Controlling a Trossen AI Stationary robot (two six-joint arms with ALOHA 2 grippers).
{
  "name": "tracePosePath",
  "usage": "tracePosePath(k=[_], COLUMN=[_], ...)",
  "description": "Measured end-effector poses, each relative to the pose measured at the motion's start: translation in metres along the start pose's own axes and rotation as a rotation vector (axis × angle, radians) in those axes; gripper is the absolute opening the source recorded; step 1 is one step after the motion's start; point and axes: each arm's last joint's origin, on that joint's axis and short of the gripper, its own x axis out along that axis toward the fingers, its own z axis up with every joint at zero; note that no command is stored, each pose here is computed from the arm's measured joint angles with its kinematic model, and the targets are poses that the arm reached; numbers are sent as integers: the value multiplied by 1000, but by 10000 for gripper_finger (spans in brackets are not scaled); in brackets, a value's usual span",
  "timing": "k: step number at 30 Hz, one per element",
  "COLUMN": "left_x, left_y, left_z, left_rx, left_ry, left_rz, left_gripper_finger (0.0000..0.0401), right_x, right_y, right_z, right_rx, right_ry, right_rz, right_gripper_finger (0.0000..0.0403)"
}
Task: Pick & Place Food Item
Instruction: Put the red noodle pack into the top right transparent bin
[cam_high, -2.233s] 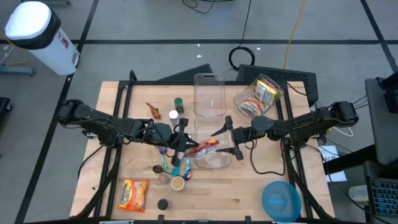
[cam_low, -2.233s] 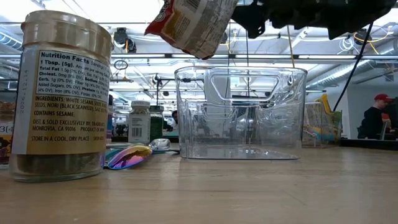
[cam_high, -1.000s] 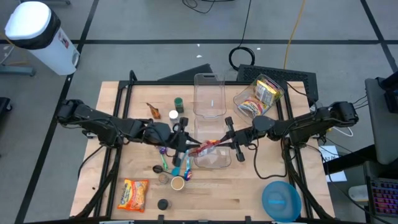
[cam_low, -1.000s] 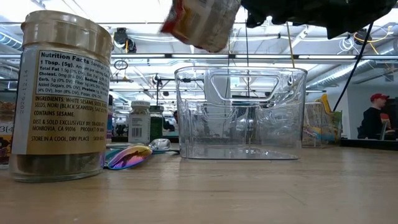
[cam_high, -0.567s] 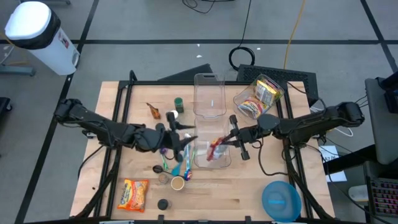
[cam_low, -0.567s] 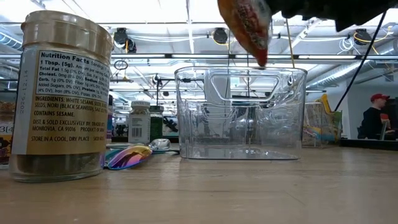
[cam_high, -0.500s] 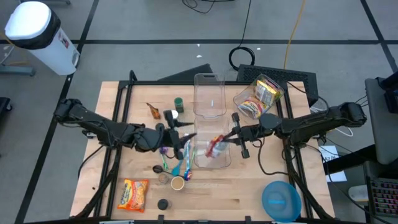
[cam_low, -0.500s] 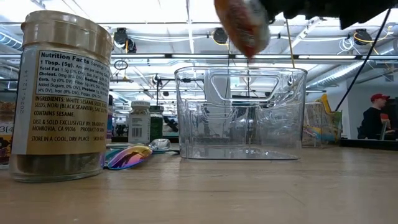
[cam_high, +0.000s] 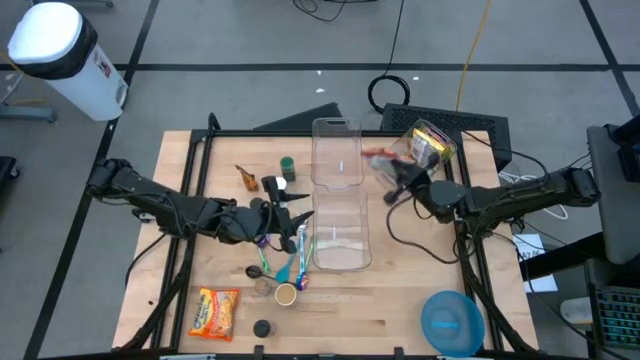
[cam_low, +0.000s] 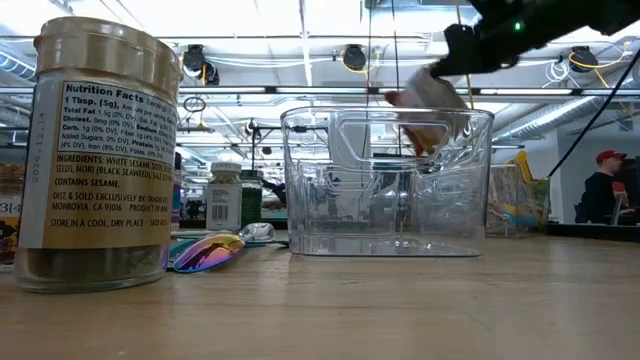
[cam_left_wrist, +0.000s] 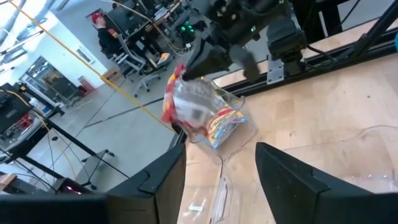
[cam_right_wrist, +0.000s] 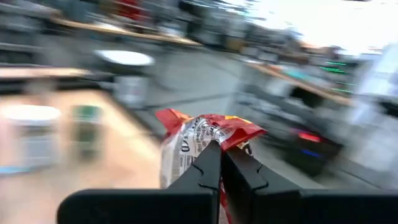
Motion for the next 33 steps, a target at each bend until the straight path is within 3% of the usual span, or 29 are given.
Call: tracePosePath(k=[4,9,19,26,33], left_x=[1,5,9,9,9], left_y=[1,4,8,8,8], left_z=[0,-1,-3,-3,-3], left_rx=[-7,-42,-71,-71,-76], left_ry=[0,-15,-5,-5,-6], left_rz=[1,-50,-43,-46,-51], left_gripper_finger=[196,204,192,197,197], right_x=[2,14,19,12,13], right_y=[-9,-22,-47,-57,-60], right_z=[-17,-48,-106,-134,-143], right_rx=[-33,-20,13,41,37], right_ry=[51,111,176,177,197], right_rz=[-200,-318,-553,-579,-520], right_gripper_finger=[0,0,0,0,0])
